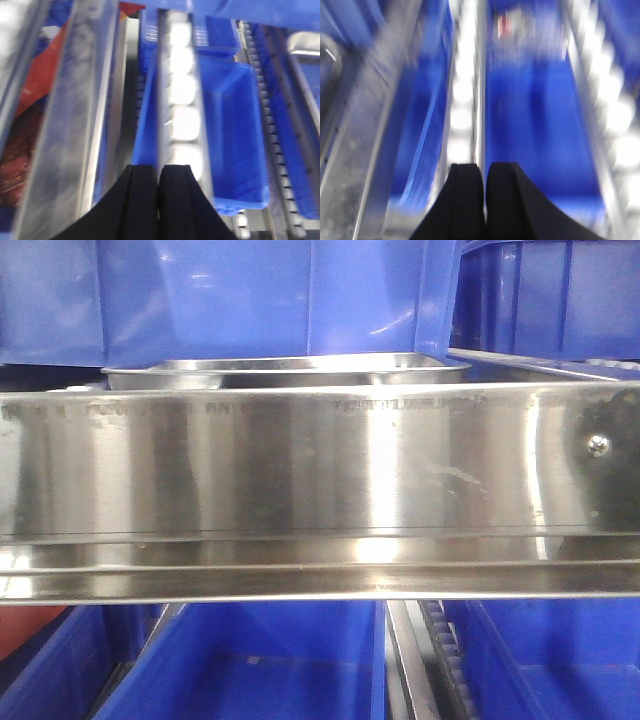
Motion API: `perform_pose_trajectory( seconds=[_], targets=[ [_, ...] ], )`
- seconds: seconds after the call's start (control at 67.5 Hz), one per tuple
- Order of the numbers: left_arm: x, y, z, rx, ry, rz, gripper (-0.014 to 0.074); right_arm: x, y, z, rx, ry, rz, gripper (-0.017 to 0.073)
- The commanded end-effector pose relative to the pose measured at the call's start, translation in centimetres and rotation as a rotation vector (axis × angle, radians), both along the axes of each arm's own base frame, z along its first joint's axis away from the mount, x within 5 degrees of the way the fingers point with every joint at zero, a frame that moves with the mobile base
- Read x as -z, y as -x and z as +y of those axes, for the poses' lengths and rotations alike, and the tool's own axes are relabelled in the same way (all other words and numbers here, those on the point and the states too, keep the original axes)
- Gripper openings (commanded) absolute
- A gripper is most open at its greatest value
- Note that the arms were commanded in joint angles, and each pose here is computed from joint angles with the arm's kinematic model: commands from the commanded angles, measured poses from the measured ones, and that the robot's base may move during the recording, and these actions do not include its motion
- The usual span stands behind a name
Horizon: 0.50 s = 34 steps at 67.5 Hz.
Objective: Stack silver trays without gaps
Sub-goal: 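Reach both grippers down to opposite corners of the silver tray rim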
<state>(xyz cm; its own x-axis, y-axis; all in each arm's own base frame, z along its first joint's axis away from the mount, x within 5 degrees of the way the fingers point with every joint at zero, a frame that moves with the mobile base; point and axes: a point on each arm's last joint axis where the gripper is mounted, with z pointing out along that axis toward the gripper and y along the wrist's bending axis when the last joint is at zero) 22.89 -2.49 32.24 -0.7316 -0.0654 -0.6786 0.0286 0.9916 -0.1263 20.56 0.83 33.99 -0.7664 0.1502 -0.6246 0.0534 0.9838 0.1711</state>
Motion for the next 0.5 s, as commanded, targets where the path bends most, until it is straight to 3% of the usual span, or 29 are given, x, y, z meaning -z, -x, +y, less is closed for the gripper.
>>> perform_pose_trajectory(
  seconds=[0.0,0.104,0.207,0.311,0.489],
  targets=[
    [-1.5,-0.8,-1.7,-0.004,0.012,-0.024,-0.0015,-0.1,-1.3,0.3,0.033,0.001,0.061,-0.0011],
    [-2.0,-1.9,-4.2,-0.03,-0.09,-0.006,-0.0015,-0.3,-3.3,2.2,0.031,0.035,0.081,-0.0011],
    [-2.0,-3.4,-6.9,-0.049,-0.138,0.012,-0.0015,-0.8,-4.9,5.6,-0.028,0.054,0.117,-0.0011],
    [-2.0,-5.3,-9.0,-0.069,-0.143,0.093,-0.0015,-0.5,-6.8,8.8,-0.076,0.063,0.206,-0.0011],
    [-2.2,-8.4,-11.0,-0.094,-0.122,0.178,-0.0015,0.5,-10.3,12.2,-0.082,0.04,0.262,-0.0011]
  ],
)
